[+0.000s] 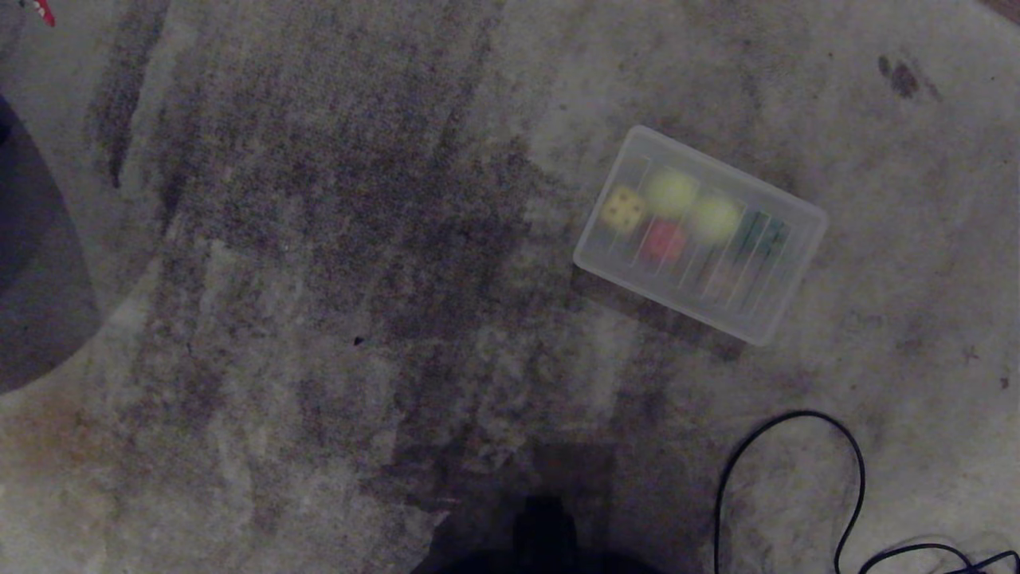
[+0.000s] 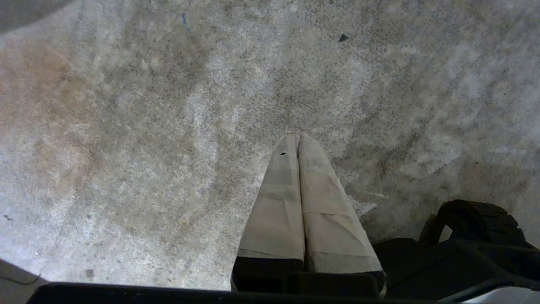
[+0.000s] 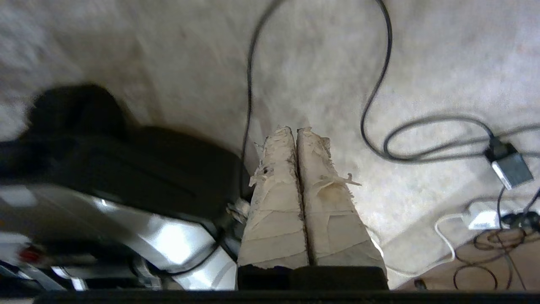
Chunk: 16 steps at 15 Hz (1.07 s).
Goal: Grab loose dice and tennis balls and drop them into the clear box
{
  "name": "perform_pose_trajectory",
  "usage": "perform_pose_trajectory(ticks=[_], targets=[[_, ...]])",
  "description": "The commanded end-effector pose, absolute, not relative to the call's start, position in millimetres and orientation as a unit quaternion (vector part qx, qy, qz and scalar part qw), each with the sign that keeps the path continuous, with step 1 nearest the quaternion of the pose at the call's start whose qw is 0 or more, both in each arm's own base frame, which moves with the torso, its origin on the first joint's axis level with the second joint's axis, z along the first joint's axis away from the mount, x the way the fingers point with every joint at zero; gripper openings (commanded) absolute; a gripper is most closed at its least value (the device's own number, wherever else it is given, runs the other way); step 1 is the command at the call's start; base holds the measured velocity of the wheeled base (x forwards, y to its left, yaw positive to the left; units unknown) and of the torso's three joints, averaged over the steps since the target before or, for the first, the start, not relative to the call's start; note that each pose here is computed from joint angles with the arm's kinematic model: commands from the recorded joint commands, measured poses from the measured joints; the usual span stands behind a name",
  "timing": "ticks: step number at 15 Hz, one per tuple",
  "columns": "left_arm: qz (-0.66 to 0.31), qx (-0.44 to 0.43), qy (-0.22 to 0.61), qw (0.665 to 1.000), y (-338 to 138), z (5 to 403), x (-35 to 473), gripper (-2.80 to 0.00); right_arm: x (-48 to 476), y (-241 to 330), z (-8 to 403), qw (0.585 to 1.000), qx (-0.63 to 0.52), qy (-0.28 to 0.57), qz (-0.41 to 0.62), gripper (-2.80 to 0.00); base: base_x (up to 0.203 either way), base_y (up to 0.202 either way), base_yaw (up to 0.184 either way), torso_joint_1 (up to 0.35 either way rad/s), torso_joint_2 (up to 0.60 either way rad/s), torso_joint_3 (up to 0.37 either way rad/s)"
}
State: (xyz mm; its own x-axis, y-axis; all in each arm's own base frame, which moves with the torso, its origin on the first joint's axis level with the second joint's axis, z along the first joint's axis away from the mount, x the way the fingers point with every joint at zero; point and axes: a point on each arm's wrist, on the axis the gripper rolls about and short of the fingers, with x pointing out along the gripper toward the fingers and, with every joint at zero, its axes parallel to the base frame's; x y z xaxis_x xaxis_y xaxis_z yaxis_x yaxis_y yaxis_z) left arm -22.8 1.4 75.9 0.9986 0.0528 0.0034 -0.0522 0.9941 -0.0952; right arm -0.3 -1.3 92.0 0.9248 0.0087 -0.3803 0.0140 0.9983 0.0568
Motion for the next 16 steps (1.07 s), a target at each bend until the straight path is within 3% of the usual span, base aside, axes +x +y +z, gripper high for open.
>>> perform_pose_trajectory(ticks=[1, 6, 16], targets=[[0.027, -0.048, -0.002, 0.998, 1, 76, -23, -2.8, -10, -1, 80, 0.988, 0.019, 0.155, 0.013, -2.8, 0.0, 0.0, 0.0, 0.0, 0.0, 0.0], [0.028, -0.048, -0.002, 0.998, 1, 76, -23, -2.8, -26, 0, 76, 1.0, 0.007, 0.028, 0.011, -2.8, 0.0, 0.0, 0.0, 0.0, 0.0, 0.0], [0.027, -0.048, -0.002, 0.998, 1, 76, -23, -2.8, -26, 0, 76, 0.999, 0.014, 0.028, 0.008, -2.8, 0.0, 0.0, 0.0, 0.0, 0.0, 0.0]])
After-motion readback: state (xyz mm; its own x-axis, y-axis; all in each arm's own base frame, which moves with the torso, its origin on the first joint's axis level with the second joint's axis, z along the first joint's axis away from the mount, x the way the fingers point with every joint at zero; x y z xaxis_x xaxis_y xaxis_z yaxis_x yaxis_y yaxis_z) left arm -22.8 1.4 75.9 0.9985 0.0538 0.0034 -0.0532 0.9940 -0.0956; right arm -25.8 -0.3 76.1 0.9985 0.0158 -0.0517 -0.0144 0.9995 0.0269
